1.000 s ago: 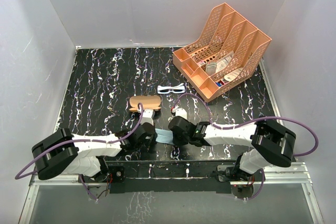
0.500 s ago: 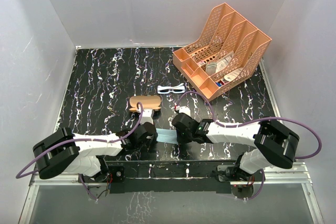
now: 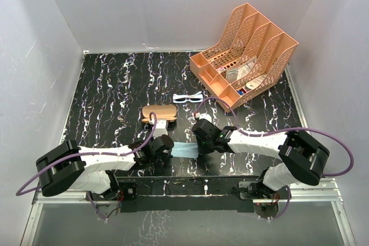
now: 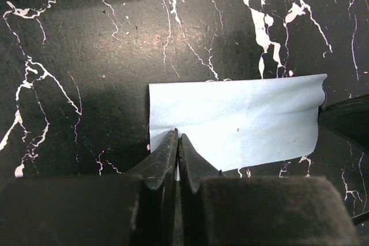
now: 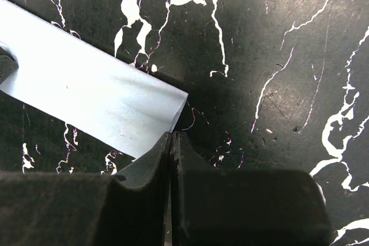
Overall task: Organize the sunglasses
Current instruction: Adjust the glasses cleaning cloth at the center of the board.
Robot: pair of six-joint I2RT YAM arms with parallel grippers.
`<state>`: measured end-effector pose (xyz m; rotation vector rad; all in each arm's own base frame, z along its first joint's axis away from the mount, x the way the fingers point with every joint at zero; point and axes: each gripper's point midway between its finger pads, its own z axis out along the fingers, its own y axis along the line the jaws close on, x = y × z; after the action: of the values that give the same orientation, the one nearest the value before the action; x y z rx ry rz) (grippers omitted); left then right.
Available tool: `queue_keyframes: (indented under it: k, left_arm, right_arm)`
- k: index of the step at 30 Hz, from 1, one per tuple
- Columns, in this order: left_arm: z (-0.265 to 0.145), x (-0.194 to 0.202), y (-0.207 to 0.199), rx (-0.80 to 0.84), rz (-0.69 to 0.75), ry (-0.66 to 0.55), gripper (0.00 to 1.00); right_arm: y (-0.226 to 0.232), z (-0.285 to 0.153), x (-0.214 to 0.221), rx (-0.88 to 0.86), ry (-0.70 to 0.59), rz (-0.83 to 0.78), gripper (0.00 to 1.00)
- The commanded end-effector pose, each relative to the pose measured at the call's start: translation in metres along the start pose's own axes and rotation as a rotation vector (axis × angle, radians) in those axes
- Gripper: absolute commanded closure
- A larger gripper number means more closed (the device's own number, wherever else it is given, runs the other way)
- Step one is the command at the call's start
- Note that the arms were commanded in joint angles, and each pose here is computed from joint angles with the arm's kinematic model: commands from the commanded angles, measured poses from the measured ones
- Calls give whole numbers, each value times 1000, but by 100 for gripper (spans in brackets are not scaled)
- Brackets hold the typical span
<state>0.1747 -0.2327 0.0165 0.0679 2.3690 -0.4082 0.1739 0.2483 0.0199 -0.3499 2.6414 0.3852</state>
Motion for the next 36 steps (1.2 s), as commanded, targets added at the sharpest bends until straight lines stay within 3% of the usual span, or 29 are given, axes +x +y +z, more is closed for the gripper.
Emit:
queue_keyframes:
  k: [1, 6, 9, 19, 30, 36]
  left_arm:
    - [-2, 5, 17, -88, 42, 21, 100]
    - [-6, -11, 3, -51, 55, -9, 98]
    - [-11, -23, -6, -25, 63, -31, 89]
    - [-27, -48, -21, 13, 57, -72, 76]
    - [-36, -33, -5, -14, 5, -26, 63]
    - [-37, -12, 0, 30, -42, 24, 62]
  right_arm:
    - [-25, 2, 20, 86, 66, -36, 100]
    - [-23, 1, 19, 70, 52, -26, 100]
    - [-23, 2, 17, 70, 45, -26, 100]
    - [-10, -15, -10, 9, -78, -10, 97]
    - [-3, -26, -19, -53, -152, 47, 92]
    - [5, -24, -17, -95, -155, 61, 92]
